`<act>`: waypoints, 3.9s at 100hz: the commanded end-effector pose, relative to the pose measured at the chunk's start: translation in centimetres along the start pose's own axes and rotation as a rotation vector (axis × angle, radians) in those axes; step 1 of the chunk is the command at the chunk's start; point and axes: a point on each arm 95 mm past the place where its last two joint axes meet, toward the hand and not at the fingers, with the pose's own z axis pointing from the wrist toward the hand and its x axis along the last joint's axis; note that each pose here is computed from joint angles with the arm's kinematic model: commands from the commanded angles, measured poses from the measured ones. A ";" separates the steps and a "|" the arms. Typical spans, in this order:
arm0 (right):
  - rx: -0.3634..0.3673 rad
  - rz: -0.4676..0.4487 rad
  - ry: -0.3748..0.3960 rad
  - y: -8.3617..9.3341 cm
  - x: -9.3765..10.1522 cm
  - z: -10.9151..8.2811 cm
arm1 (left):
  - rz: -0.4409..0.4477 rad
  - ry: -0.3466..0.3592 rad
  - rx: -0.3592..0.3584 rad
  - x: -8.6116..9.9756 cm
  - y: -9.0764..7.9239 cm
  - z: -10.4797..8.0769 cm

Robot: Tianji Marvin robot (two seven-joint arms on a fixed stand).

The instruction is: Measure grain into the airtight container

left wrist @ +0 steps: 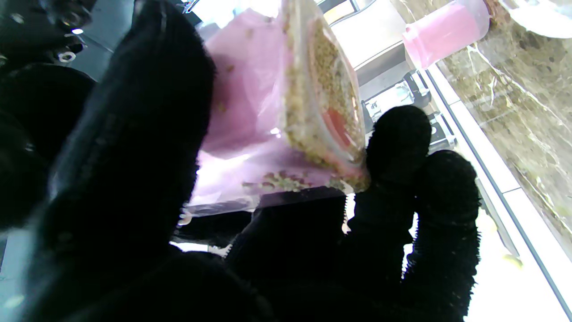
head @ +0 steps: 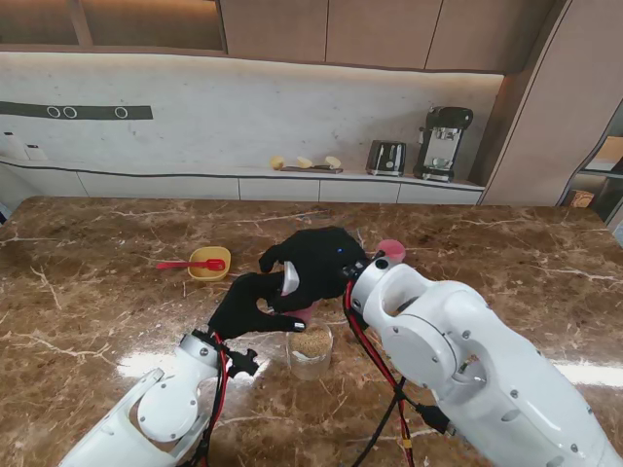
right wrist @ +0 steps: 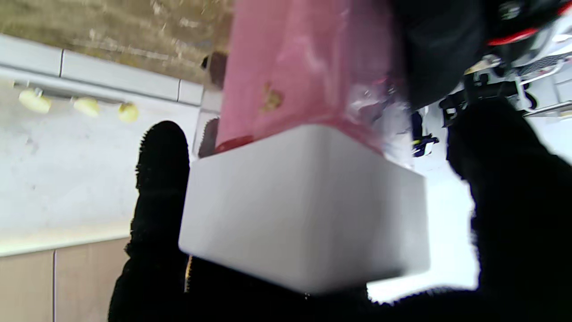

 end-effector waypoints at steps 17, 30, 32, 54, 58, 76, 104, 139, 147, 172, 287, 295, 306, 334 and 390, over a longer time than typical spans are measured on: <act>0.061 0.030 -0.002 -0.2 0.2 -0.1 | -0.010 0.018 0.015 0.6 0.2 0.5; 0.027 0.053 0.001 -0.5 0.2 0.3 | -0.011 0.020 0.017 0.7 0.2 0.5; 0.021 0.056 0.001 -0.5 0.2 0.3 | -0.011 0.020 0.017 0.6 0.2 0.5; -0.066 0.075 0.020 0.0 0.1 0.6 | -0.007 0.014 0.014 0.6 0.1 0.5; -0.084 0.071 0.028 0.2 0.1 0.6 | -0.005 0.012 0.012 0.6 0.1 0.5; -0.120 0.058 0.036 0.9 -0.3 0.3 | 0.016 0.005 0.002 0.5 0.0 0.4; -0.153 0.028 0.017 2.2 -1.3 -0.4 | 0.066 0.003 -0.048 0.2 -0.8 0.3; -0.229 -0.033 -0.105 3.9 -5.1 -1.9 | 0.124 -0.032 -0.114 -0.4 -3.0 0.1; -0.247 -0.051 -0.158 3.9 -6.7 -2.4 | 0.142 -0.042 -0.125 -0.5 -3.9 0.1; -0.265 -0.100 -0.331 2.7 -12.5 -3.5 | 0.193 -0.076 -0.138 -1.3 -6.4 0.4; -0.164 -0.039 -0.790 -9.9 -28.1 -2.3 | 0.225 -0.144 -0.096 -4.0 -7.0 -0.3; -0.168 -0.020 -0.818 -10.5 -28.4 -2.5 | 0.222 -0.147 -0.096 -4.0 -6.9 -0.4; -0.177 0.018 -0.858 -11.4 -28.7 -2.8 | 0.219 -0.150 -0.097 -4.0 -6.8 -0.5; -0.164 0.043 -0.891 -13.1 -28.9 -3.2 | 0.217 -0.148 -0.100 -4.3 -6.7 -0.4; -0.103 0.076 -0.936 -13.9 -28.8 -3.6 | 0.211 -0.153 -0.108 -4.6 -6.3 -0.4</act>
